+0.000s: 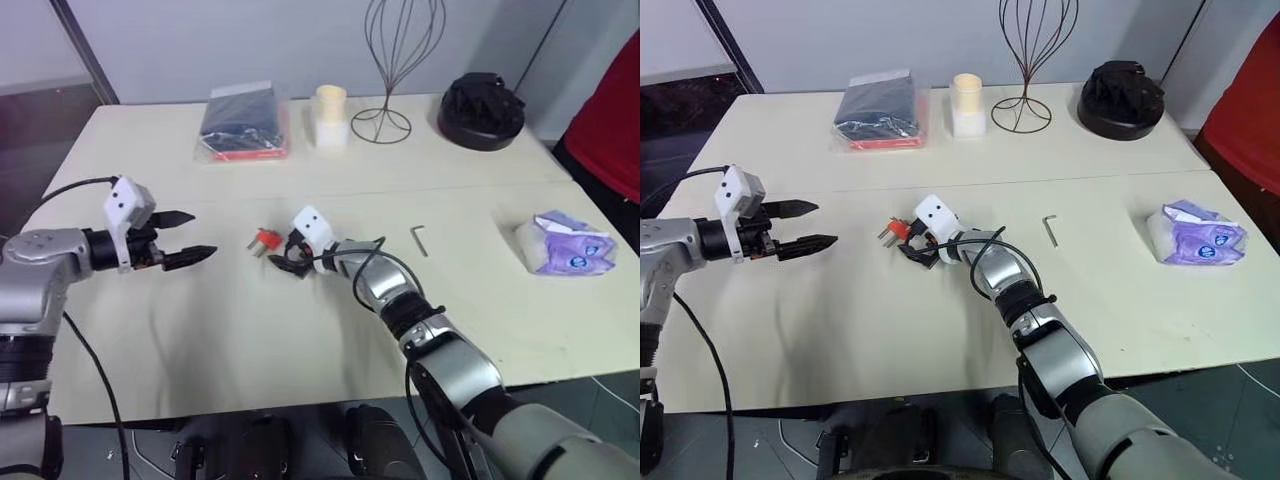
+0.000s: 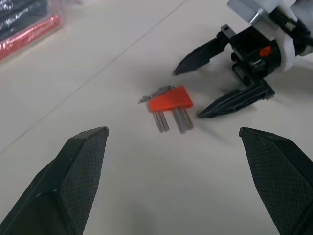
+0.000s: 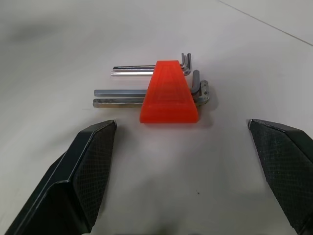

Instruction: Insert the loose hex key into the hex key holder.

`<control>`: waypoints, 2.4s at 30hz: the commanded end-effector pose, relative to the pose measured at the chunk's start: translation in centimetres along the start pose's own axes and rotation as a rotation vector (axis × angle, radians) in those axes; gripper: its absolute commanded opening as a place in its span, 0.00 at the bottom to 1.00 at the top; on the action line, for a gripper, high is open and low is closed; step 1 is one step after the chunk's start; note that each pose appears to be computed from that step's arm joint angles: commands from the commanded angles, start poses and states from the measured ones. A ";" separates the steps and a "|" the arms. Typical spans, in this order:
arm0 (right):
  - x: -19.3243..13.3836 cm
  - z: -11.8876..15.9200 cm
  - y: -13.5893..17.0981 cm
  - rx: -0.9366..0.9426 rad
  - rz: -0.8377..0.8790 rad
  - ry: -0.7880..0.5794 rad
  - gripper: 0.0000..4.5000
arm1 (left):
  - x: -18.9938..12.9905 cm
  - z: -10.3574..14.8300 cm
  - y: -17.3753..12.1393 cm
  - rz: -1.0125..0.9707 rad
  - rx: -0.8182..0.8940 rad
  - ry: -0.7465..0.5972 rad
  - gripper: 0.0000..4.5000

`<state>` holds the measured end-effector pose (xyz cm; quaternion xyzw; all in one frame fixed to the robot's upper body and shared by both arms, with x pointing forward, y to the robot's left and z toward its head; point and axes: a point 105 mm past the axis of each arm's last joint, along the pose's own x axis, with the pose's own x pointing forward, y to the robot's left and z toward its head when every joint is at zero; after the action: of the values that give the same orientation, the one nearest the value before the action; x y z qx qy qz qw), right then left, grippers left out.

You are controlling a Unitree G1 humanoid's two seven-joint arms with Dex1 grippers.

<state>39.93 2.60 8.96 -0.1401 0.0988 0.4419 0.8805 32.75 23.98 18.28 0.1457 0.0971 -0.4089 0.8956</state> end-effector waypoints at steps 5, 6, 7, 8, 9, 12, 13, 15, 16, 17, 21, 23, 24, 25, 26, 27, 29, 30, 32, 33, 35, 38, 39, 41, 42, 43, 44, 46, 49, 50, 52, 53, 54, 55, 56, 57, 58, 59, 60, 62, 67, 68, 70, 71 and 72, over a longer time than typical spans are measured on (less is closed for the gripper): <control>0.8 0.8 0.7 -0.012 0.005 -0.025 0.99 | -0.5 0.7 0.1 0.037 0.018 -0.038 1.00; 0.9 0.7 0.8 -0.015 0.008 -0.025 0.94 | -0.5 0.7 0.1 0.038 0.018 -0.038 1.00; 1.0 0.7 0.9 -0.023 0.008 -0.024 0.88 | -0.5 0.7 0.1 0.039 0.018 -0.038 1.00; 1.1 0.7 1.0 -0.033 0.009 -0.024 0.80 | -0.5 0.7 0.1 0.041 0.017 -0.038 1.00; 1.1 0.7 1.0 -0.041 0.010 -0.023 0.70 | -0.5 0.7 0.2 0.042 0.018 -0.038 1.00; 1.2 0.6 1.0 -0.067 0.001 -0.018 0.36 | -0.5 0.7 0.2 0.046 0.018 -0.039 1.00; 1.3 0.6 1.0 -0.074 0.000 -0.017 0.24 | -0.5 0.7 0.2 0.047 0.018 -0.039 1.00; 1.2 0.5 1.0 -0.080 0.000 -0.017 0.23 | -0.5 0.7 0.2 0.048 0.018 -0.039 1.00; 1.2 0.5 1.0 -0.082 0.000 -0.017 0.23 | -0.5 0.7 0.2 0.048 0.018 -0.039 1.00; 1.2 0.5 1.0 -0.083 -0.002 -0.018 0.23 | -0.5 0.7 0.2 0.048 0.018 -0.039 1.00; 0.5 1.0 0.1 -0.119 -0.022 -0.043 0.23 | -0.3 0.6 0.2 0.045 0.019 -0.039 1.00; -0.7 2.7 -0.9 -0.180 -0.032 -0.101 0.23 | -0.1 0.6 0.1 0.036 0.022 -0.040 1.00; -1.5 3.7 -1.4 -0.224 -0.037 -0.135 0.23 | 0.1 0.7 0.1 0.029 0.024 -0.040 1.00; -2.4 4.7 -1.8 -0.269 -0.042 -0.164 0.23 | 0.2 0.7 0.2 0.022 0.026 -0.040 1.00; -3.6 5.9 -2.2 -0.330 -0.045 -0.195 0.23 | 0.4 0.8 0.2 0.013 0.027 -0.045 1.00; -4.7 6.9 -2.6 -0.389 -0.046 -0.220 0.23 | 0.7 1.0 0.4 0.006 0.021 -0.056 1.00; -7.4 8.9 -3.3 -0.557 -0.060 -0.262 0.23 | 1.2 2.2 1.2 0.010 -0.032 -0.125 1.00; -8.4 9.4 -3.6 -0.652 -0.069 -0.260 0.23 | 1.5 2.7 1.7 0.014 -0.058 -0.159 1.00; -10.0 9.7 -4.0 -0.825 -0.073 -0.238 0.23 | 2.0 3.6 2.7 0.015 -0.091 -0.203 1.00; -10.9 9.7 -4.3 -0.920 -0.070 -0.224 0.23 | 2.4 4.0 3.0 0.002 -0.101 -0.217 1.00; -12.3 9.5 -4.7 -1.095 -0.054 -0.198 0.23 | 4.2 5.3 3.2 -0.044 -0.108 -0.247 1.00; -12.8 9.4 -4.5 -1.211 -0.032 -0.211 0.23 | 6.5 6.3 3.0 -0.095 -0.099 -0.267 1.00; -12.8 9.5 -4.4 -1.228 -0.028 -0.221 0.23 | 7.1 6.6 2.8 -0.115 -0.109 -0.280 1.00; -12.7 9.5 -4.4 -1.270 -0.038 -0.235 0.23 | 8.1 7.3 2.2 -0.170 -0.136 -0.309 1.00; -12.7 9.6 -4.4 -1.284 -0.042 -0.242 0.23 | 8.7 7.5 1.6 -0.208 -0.139 -0.313 1.00; -12.6 9.6 -4.4 -1.301 -0.050 -0.251 0.23 | 9.4 7.6 0.9 -0.252 -0.137 -0.311 1.00; -12.6 9.9 -4.5 -1.323 -0.063 -0.262 0.23 | 10.1 7.5 0.0 -0.304 -0.129 -0.297 1.00; -12.5 10.2 -4.5 -1.355 -0.084 -0.279 0.23 | 11.1 7.4 -1.1 -0.367 -0.125 -0.285 1.00; -12.4 10.5 -4.5 -1.383 -0.099 -0.293 0.23 | 11.6 7.5 -2.0 -0.430 -0.132 -0.284 1.00; -12.4 10.5 -4.5 -1.393 -0.101 -0.294 0.23 | 11.7 7.6 -2.3 -0.452 -0.135 -0.284 1.00; -12.3 10.6 -4.4 -1.408 -0.106 -0.297 0.23 | 12.0 7.9 -2.8 -0.482 -0.136 -0.288 1.00; -12.3 10.6 -4.4 -1.413 -0.107 -0.298 0.23 | 12.1 8.0 -3.0 -0.493 -0.136 -0.293 1.00; -12.2 10.5 -4.4 -1.415 -0.108 -0.300 0.23 | 12.3 8.1 -3.2 -0.497 -0.135 -0.297 1.00; -12.2 10.5 -4.4 -1.417 -0.107 -0.300 0.23 | 12.4 8.3 -3.3 -0.501 -0.139 -0.306 1.00; -12.2 10.4 -4.3 -1.418 -0.106 -0.300 0.23 | 12.5 8.5 -3.3 -0.502 -0.145 -0.315 1.00; -12.1 10.3 -4.3 -1.419 -0.105 -0.300 0.23 | 12.6 8.7 -3.3 -0.502 -0.150 -0.323 1.00; -12.1 10.3 -4.2 -1.420 -0.104 -0.300 0.23 | 12.6 8.8 -3.3 -0.502 -0.154 -0.328 1.00; -12.1 10.2 -4.2 -1.419 -0.102 -0.300 0.23 | 12.7 8.9 -3.4 -0.503 -0.155 -0.330 1.00; -12.1 10.2 -4.1 -1.419 -0.101 -0.300 0.23 | 12.8 8.9 -3.4 -0.504 -0.155 -0.331 1.00; -12.0 10.2 -4.0 -1.416 -0.100 -0.302 0.23 | 12.9 8.8 -3.5 -0.506 -0.153 -0.330 1.00; -11.8 10.3 -3.6 -1.411 -0.096 -0.315 0.23 | 13.2 8.9 -3.6 -0.506 -0.160 -0.337 1.00; -11.7 10.3 -3.5 -1.410 -0.094 -0.320 0.23 | 13.2 9.0 -3.7 -0.509 -0.162 -0.341 1.00; -11.7 10.4 -3.2 -1.407 -0.090 -0.326 0.23 | 13.3 9.0 -3.8 -0.511 -0.165 -0.345 0.88; -11.6 10.3 -3.1 -1.405 -0.087 -0.327 0.23 | 13.4 9.0 -3.8 -0.511 -0.166 -0.347 0.82; -11.6 10.2 -3.0 -1.403 -0.084 -0.327 0.23 | 13.4 9.0 -3.8 -0.512 -0.167 -0.349 0.70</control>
<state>36.64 -4.96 21.26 -0.6143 -0.3201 0.3892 0.6072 38.90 9.26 20.11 -0.0385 0.0425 -0.6267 0.7772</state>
